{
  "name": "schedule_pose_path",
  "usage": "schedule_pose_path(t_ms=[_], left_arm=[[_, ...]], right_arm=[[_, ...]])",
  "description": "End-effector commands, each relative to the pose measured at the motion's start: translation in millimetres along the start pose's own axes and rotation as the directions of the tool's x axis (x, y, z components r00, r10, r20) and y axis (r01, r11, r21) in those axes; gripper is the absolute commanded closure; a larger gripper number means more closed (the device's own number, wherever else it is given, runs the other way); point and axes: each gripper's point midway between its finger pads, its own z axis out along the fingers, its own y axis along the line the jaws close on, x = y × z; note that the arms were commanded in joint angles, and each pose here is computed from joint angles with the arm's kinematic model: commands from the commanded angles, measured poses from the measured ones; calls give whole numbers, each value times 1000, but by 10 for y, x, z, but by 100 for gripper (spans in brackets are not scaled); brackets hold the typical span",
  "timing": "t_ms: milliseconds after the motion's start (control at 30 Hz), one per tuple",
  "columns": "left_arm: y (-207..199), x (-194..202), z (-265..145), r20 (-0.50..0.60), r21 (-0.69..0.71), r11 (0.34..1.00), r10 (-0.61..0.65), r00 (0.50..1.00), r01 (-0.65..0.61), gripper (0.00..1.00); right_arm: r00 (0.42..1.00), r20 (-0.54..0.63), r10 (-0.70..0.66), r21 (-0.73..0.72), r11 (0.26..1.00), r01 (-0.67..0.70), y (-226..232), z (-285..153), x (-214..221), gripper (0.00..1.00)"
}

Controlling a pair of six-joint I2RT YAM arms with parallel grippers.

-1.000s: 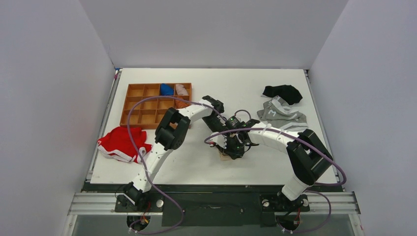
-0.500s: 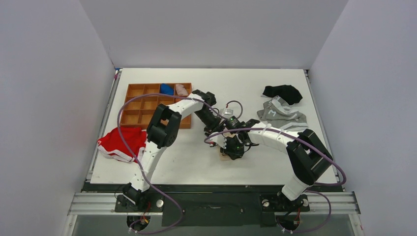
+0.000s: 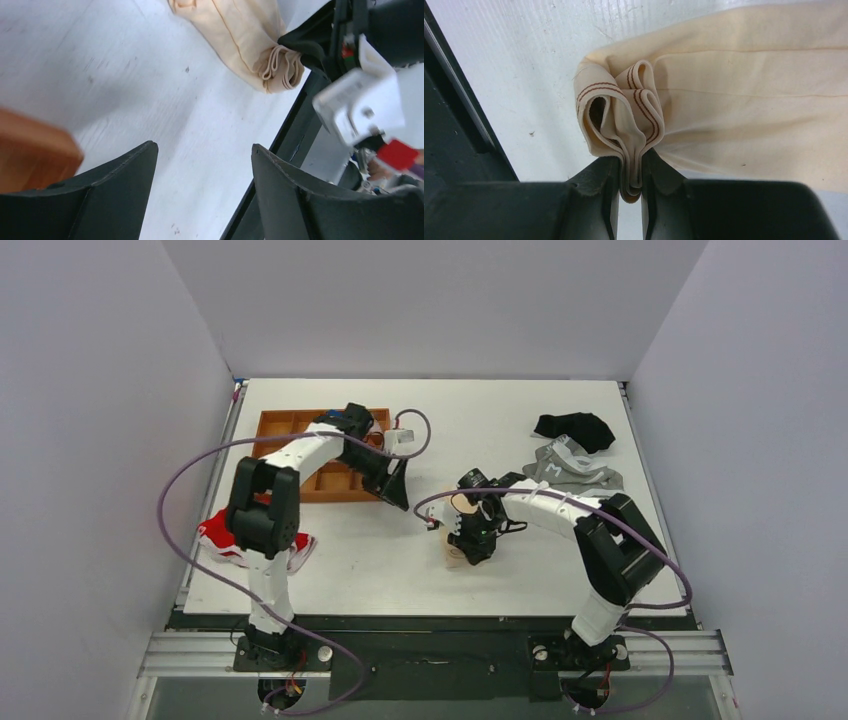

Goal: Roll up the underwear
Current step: Roll the underwear to the center of the board.

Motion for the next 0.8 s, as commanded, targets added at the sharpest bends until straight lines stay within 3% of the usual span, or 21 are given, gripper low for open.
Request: schedule_pose_path(t_ms=[0,167,367,600,767], left_arm=[[-211,-132,-463,186,-101,984,164,969,-147,34],[-268,91,-630,250,-261,928,332,910,-267,33],[-473,336,-637,221,-426,814,518,827,-396,33],[-683,423,-411,139,-438,729,633,762,-526,33],[-946,338,-123,42,-416,633,730,682,-653,33]], right_arm=[[998,43,34,-46,998,-32,-49,-56,-141,100],[996,35,76,-99,992,-72,-104,-41,-161,100],[994,-11,112,-144,983,-112,-151,28,-127,100],[993,-25,113,-171,979,-115,-153,28,-126,100],[993,-47,108,-209,971,-115,-132,44,-114,100]])
